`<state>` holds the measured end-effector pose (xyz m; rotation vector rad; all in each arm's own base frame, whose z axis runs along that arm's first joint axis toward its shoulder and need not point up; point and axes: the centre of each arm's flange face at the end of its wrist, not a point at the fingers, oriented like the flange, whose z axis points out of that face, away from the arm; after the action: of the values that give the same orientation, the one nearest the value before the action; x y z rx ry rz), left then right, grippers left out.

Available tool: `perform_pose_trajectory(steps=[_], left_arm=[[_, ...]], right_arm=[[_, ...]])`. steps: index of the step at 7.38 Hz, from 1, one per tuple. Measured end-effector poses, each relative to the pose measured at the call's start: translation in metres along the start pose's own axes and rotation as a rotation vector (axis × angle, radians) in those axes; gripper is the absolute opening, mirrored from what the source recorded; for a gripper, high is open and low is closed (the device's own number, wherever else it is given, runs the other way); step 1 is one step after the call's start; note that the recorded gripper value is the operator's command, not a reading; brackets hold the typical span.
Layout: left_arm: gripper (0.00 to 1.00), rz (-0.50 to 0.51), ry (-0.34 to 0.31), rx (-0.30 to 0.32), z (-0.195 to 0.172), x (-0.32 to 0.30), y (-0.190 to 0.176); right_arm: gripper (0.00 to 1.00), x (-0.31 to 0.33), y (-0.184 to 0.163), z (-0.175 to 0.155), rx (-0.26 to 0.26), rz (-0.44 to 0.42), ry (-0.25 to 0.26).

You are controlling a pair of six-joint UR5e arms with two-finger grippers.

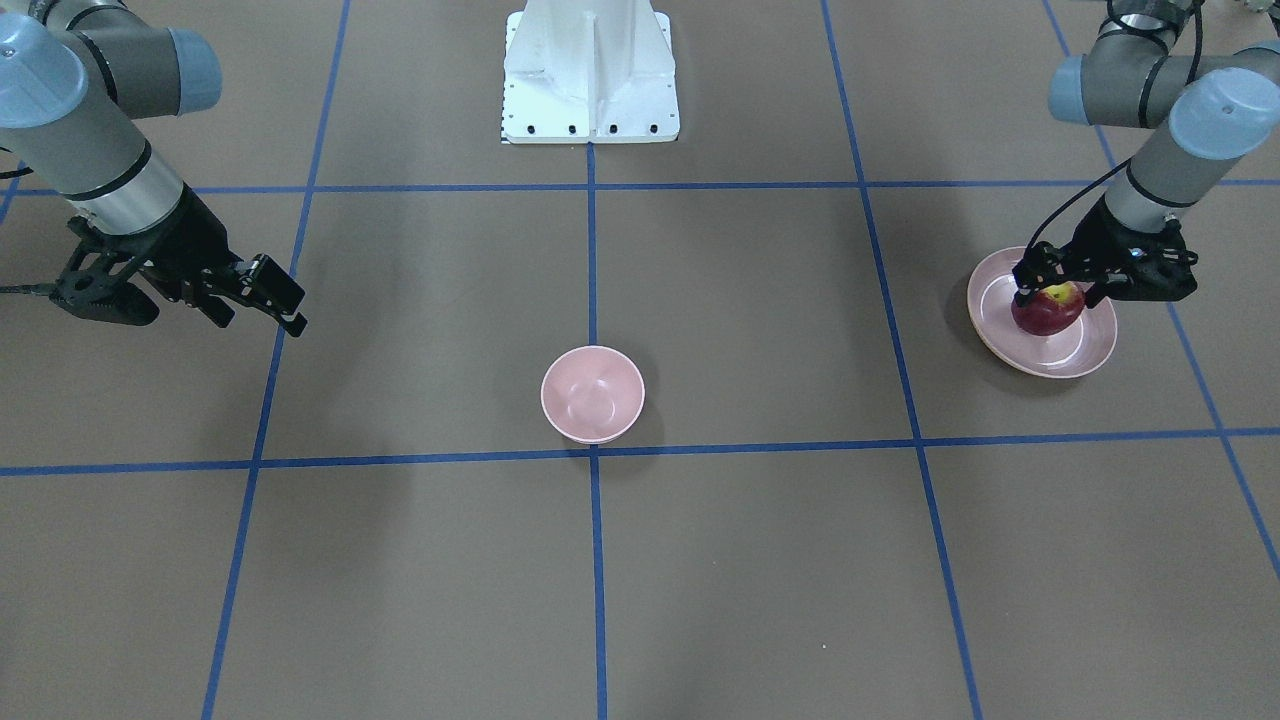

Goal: Move apple from plate to bowl
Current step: 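Lower the left gripper around the red apple on the plate and grasp it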

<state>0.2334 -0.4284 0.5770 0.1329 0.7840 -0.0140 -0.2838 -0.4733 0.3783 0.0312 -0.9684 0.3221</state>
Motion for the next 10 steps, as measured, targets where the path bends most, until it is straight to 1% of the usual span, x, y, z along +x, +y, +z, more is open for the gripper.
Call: perform_pose_trajectory(steps=[2, 3, 5, 6, 7, 8, 9, 10], left_arm=[[0.97, -0.015, -0.011, -0.005, 0.007, 0.002, 0.003], [0.82, -0.017, -0.014, -0.007, 0.009, 0.002, 0.004], [0.00, -0.018, -0.017, -0.011, 0.011, 0.001, 0.004], [0.00, -0.016, -0.014, -0.014, 0.010, 0.002, 0.004], [0.00, -0.016, 0.001, -0.035, 0.005, 0.008, 0.005], [0.00, -0.026, 0.021, -0.068, -0.012, 0.020, 0.003], [0.00, -0.041, 0.028, -0.088, -0.038, 0.043, -0.006], [0.00, -0.055, 0.026, -0.098, -0.065, 0.082, -0.025]], right_arm=[[1.00, 0.031, -0.007, -0.020, -0.018, -0.038, -0.001], [1.00, 0.039, -0.009, -0.024, -0.021, -0.044, -0.001], [1.00, 0.051, -0.014, -0.031, -0.014, -0.032, 0.003], [1.00, 0.057, -0.019, -0.036, -0.009, -0.021, 0.002], [1.00, 0.066, -0.024, -0.044, -0.009, -0.012, -0.002], [1.00, 0.088, -0.028, -0.057, -0.008, -0.022, 0.001], [1.00, 0.119, -0.029, -0.069, -0.005, -0.057, 0.015], [1.00, 0.151, -0.028, -0.077, -0.008, -0.101, 0.035]])
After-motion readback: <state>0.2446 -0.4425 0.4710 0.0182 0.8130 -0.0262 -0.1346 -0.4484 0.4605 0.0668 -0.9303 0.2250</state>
